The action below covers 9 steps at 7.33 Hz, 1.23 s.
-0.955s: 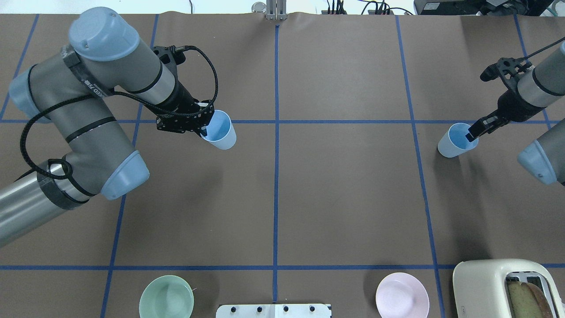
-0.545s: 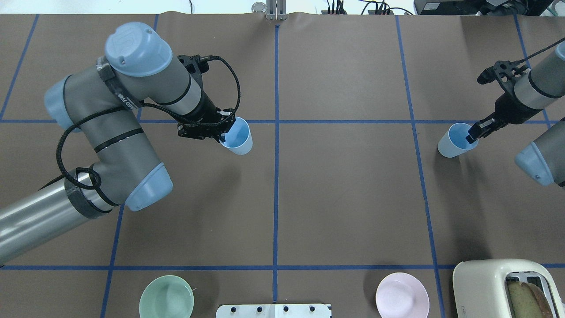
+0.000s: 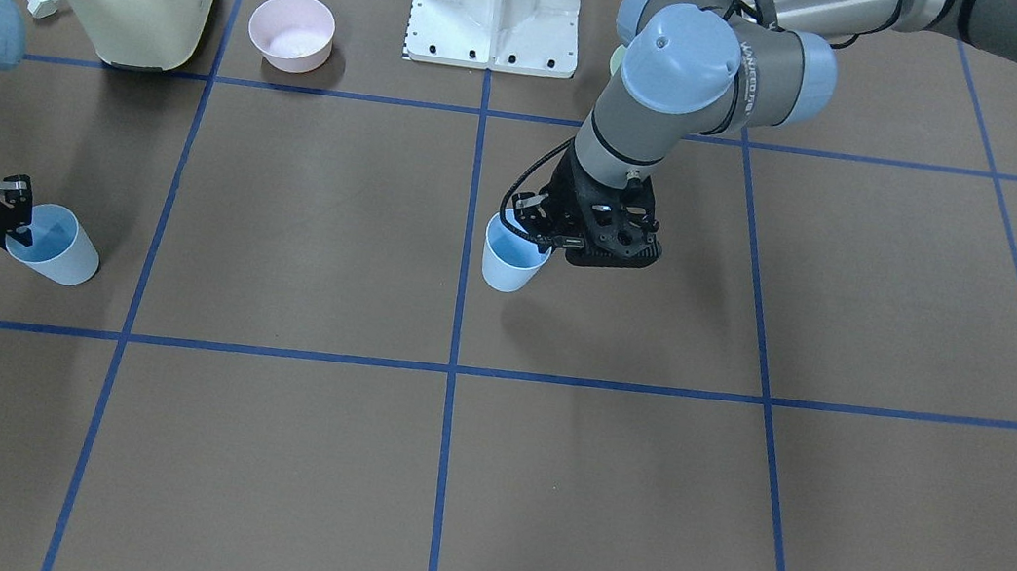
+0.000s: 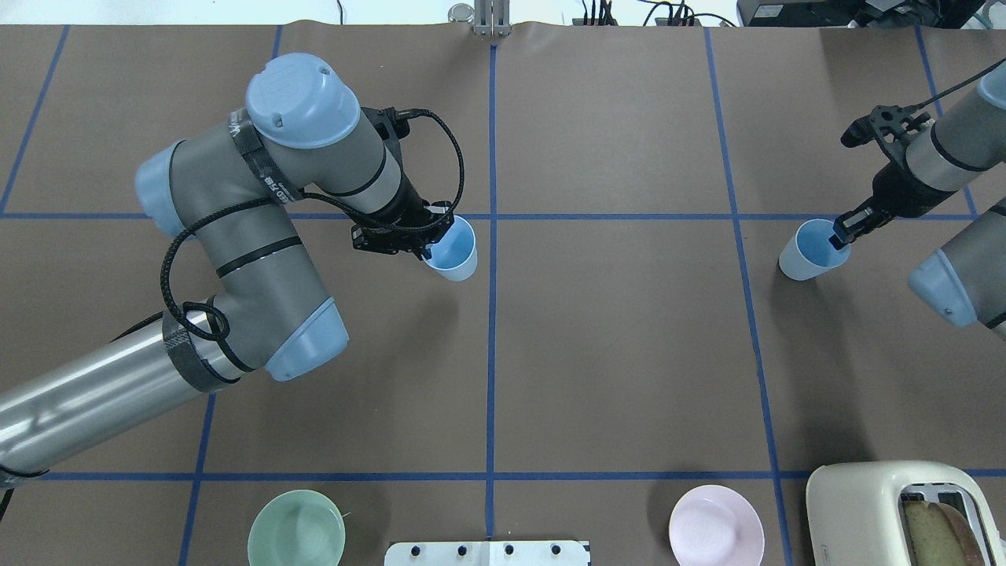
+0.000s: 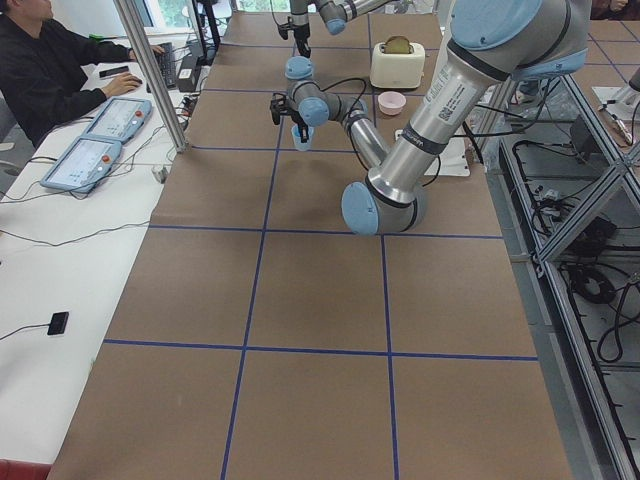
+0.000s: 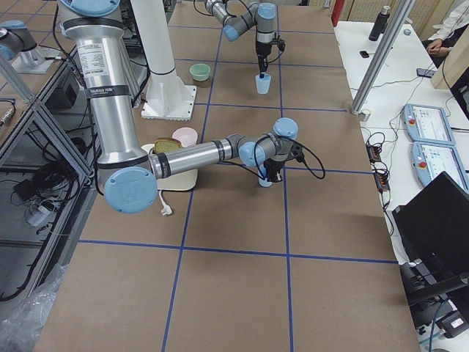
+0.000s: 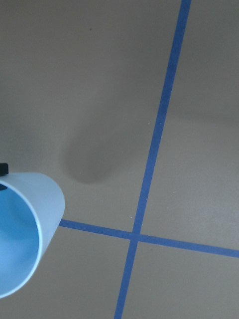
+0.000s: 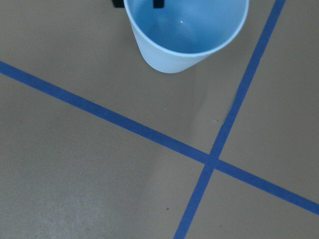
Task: Stack blue cups with both arms
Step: 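Slide the left-held cup toward the table center while the right gripper grips its cup, then release the cup at center with the left gripper while the right gripper lifts its cup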
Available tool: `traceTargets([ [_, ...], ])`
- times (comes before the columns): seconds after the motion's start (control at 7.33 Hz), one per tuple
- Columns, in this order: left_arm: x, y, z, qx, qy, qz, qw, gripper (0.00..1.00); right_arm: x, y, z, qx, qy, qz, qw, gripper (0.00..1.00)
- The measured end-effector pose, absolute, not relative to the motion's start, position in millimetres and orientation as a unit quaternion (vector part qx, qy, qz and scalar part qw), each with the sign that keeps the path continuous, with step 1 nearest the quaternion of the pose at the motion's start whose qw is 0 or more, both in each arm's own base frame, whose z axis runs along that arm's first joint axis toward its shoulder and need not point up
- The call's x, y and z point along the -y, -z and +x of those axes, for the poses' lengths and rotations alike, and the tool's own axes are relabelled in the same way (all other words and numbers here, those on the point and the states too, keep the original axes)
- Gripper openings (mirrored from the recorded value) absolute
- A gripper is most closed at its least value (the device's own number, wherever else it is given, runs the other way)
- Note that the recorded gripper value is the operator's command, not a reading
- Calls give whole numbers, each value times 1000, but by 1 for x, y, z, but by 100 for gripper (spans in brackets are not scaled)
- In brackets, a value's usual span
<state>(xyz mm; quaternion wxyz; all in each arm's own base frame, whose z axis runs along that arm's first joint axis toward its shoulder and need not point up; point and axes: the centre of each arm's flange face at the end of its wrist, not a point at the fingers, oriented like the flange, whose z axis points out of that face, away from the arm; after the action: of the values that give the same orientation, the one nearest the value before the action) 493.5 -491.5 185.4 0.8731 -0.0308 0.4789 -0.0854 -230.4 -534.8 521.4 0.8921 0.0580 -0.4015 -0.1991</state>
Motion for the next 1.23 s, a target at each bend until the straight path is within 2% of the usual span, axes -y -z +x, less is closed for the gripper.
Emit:
traceTargets([
  [0.55, 487, -181, 499, -481, 81, -31, 873, 0, 541, -520, -230, 400, 194, 59, 894, 0],
  [1.23, 468, -182, 555, -457, 75, -19, 886, 0, 595, -423, -237, 409, 161, 73, 895, 0],
])
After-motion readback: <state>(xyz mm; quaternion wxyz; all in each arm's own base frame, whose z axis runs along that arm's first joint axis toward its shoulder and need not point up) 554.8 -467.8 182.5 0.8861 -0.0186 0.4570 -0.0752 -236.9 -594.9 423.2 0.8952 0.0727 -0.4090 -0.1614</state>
